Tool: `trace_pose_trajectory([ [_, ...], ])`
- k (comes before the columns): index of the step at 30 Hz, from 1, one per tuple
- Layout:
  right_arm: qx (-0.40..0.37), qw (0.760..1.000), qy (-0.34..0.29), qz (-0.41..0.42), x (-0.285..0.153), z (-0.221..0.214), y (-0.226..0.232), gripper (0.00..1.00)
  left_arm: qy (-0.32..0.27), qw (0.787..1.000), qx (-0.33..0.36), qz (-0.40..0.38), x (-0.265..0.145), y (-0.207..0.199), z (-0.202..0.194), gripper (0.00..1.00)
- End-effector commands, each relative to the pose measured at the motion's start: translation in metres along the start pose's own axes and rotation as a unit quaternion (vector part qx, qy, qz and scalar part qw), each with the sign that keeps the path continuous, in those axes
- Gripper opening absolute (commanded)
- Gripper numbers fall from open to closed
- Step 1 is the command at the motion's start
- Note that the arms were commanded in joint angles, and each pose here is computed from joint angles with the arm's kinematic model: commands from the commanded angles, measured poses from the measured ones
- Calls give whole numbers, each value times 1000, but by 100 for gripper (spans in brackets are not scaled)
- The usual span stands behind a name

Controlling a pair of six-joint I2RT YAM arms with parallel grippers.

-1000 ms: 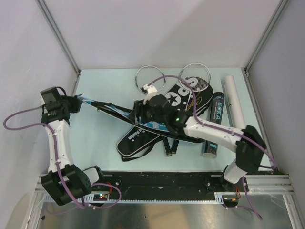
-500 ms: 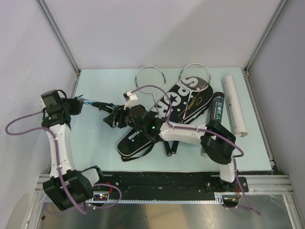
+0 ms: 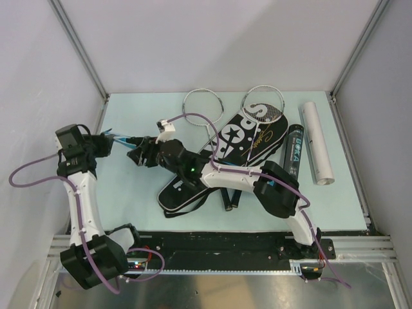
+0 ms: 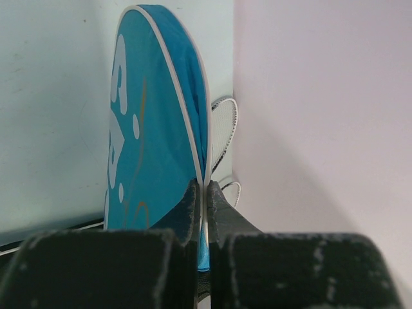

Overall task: Pack up the badminton gear
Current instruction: Zip the racket bag at the center of the board.

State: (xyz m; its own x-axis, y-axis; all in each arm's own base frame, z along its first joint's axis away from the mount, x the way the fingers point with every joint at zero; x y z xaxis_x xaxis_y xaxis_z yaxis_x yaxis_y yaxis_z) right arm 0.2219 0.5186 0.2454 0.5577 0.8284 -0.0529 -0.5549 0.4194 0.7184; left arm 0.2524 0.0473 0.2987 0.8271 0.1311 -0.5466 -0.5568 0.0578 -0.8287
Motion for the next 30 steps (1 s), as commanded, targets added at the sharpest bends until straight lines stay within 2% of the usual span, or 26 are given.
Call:
trace_pose_trajectory([
  [1,11,998,-54,-32,12,20,-5,56,7,999,-12,-50,-17,-12,-2,0],
  [9,-13,998,-69,0,10,29,4,47,3,999,-13,-45,-16,-7,-1,0],
  [22,-37,995,-89,28,10,42,9,44,3,999,-13,-46,-18,-4,1,0],
  [24,-35,995,-90,25,10,43,8,38,4,999,-14,-47,-18,-4,1,0],
  [28,-40,995,-91,17,8,45,6,6,1,999,-14,-50,-20,-5,2,0],
  [30,-42,995,-87,13,4,45,4,2,-5,999,-14,-49,-20,-5,3,0],
])
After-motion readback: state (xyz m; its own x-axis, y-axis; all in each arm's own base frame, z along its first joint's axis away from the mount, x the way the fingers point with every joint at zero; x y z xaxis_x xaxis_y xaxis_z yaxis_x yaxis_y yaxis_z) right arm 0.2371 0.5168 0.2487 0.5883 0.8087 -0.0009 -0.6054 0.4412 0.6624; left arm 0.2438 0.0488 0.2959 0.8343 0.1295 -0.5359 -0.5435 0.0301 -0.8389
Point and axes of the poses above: each gripper's point midway between its finger pads, its own x axis out along the fingers, its own y axis along the line the jaws close on, z = x × y, the point moved 9 cm from there along -x, back along the fingers
